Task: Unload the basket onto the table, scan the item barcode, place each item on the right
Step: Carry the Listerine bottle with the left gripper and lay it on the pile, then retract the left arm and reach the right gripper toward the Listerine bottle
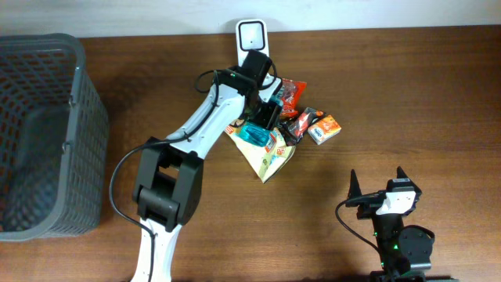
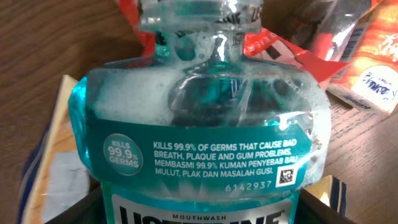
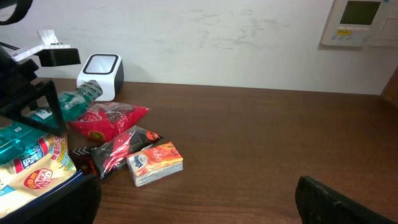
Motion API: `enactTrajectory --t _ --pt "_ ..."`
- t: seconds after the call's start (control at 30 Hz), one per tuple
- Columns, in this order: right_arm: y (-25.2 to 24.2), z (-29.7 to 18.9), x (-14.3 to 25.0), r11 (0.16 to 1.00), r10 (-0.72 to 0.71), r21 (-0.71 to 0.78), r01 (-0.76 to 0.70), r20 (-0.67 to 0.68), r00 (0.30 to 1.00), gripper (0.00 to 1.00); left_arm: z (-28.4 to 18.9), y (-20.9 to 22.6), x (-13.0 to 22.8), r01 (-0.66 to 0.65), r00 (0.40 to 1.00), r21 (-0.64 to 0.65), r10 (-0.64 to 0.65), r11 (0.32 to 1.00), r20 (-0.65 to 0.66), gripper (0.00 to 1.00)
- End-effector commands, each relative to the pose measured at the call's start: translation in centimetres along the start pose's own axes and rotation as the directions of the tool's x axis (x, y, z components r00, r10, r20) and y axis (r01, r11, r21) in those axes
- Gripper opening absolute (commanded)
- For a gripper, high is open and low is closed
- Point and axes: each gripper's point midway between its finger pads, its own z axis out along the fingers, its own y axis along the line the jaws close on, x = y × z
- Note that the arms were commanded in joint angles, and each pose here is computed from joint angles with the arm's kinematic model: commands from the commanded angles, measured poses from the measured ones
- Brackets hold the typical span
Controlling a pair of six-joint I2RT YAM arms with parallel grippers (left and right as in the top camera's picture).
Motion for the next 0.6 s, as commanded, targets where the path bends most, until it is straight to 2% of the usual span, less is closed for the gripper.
enactTrajectory --t 0.0,0.07,0.2,0.27,0.33,0.5,0.53,0.57 --pt "-0.3 0.0 0.4 1.000 -0.006 0.015 0.006 -0.006 1.000 0.98 -2.1 -1.5 -1.7 -0.019 0.998 0.011 0.018 1.000 0.063 0.89" --pt "-0.3 0.0 0.4 1.000 -0.006 0.014 0.006 -0.006 1.000 0.98 -4.0 -1.4 -3.6 -0.022 0.993 0.010 0.020 1.000 0.120 0.99" --pt "-0.3 0.0 0.4 1.000 -0.006 0.014 0.006 -0.006 1.000 0.98 -12.8 -1.2 -8.3 -0.022 0.956 -0.005 0.023 1.000 0.293 0.99" --pt "-0.3 0.0 0.4 1.000 -0.006 0.014 0.006 -0.006 1.000 0.98 -18.6 0.6 -9.1 0.016 0.931 -0.047 0.002 0.999 0.365 0.99" --pt "-0.3 0.0 0.4 1.000 -0.006 0.014 0.006 -0.006 1.000 0.98 -25.5 3.4 -7.9 0.098 0.905 -0.159 -0.021 0.982 0.424 0.99" --pt "-0.3 0.0 0.4 1.000 -0.006 0.014 0.006 -0.006 1.000 0.98 -36.7 6.3 -2.6 0.221 0.847 -0.225 -0.072 0.949 0.527 0.99" --pt "-0.3 0.0 0.4 1.000 -0.006 0.014 0.006 -0.006 1.000 0.98 -38.5 7.7 -1.4 0.304 0.821 -0.242 -0.125 0.922 0.557 0.99" --pt "-0.3 0.0 0.4 1.000 -0.006 0.014 0.006 -0.006 1.000 0.98 -40.5 9.9 0.1 0.453 0.757 -0.233 -0.232 0.861 0.611 0.99"
